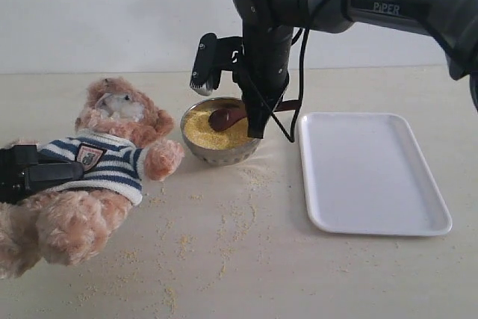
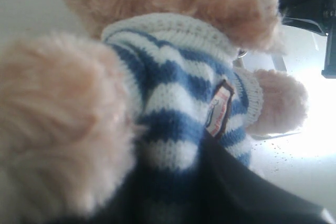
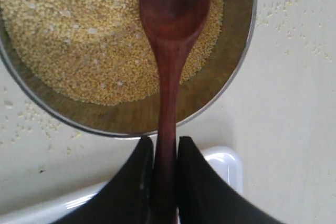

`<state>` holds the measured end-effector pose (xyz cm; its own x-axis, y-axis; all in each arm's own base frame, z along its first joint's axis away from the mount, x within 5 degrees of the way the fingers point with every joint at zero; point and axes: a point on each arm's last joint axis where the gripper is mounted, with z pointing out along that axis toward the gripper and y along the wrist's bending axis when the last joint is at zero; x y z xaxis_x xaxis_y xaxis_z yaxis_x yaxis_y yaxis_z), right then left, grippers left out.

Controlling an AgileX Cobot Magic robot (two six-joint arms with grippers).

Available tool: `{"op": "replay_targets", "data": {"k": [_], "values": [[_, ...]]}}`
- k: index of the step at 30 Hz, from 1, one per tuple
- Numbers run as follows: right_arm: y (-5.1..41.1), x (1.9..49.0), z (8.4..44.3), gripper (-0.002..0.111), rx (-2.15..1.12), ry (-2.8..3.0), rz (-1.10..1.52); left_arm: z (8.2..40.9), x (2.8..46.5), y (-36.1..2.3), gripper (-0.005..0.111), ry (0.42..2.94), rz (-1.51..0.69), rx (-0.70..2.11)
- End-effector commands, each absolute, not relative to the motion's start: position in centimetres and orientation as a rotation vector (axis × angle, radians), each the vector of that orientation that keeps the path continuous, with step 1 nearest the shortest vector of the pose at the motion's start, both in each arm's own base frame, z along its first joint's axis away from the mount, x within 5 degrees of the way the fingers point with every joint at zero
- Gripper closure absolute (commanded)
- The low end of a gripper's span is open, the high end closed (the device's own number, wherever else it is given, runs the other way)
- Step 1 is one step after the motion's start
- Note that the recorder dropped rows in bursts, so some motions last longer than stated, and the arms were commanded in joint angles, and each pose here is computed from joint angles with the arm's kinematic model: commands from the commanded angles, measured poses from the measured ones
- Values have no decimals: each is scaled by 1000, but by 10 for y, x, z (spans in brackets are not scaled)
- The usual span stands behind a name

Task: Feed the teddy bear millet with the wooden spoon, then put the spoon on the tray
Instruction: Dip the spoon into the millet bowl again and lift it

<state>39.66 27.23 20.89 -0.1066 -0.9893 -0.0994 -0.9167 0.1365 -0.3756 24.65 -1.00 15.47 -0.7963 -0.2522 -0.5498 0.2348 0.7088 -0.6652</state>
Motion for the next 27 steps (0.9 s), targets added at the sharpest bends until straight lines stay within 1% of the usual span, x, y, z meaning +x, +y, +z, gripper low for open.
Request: {"op": "replay_targets", "data": {"k": [1,9,17,20,27], "values": [[275,396,210,109,-1823,2112,-273,158,247,-12,102,2255,-1017,-11],[279,391,209,109,-1784,2156,-162,158,247,-12,102,2255,-1017,-11],[278,390,208,109,-1667,2268,-133,158,247,-12,102,2253,-1013,-3],[279,386,208,109,-1657,2309,-85,158,247,-12,102,2253,-1012,-1],[273,383,225,109,-1615,2322,-44,158,247,-12,102,2254,-1012,2]]}}
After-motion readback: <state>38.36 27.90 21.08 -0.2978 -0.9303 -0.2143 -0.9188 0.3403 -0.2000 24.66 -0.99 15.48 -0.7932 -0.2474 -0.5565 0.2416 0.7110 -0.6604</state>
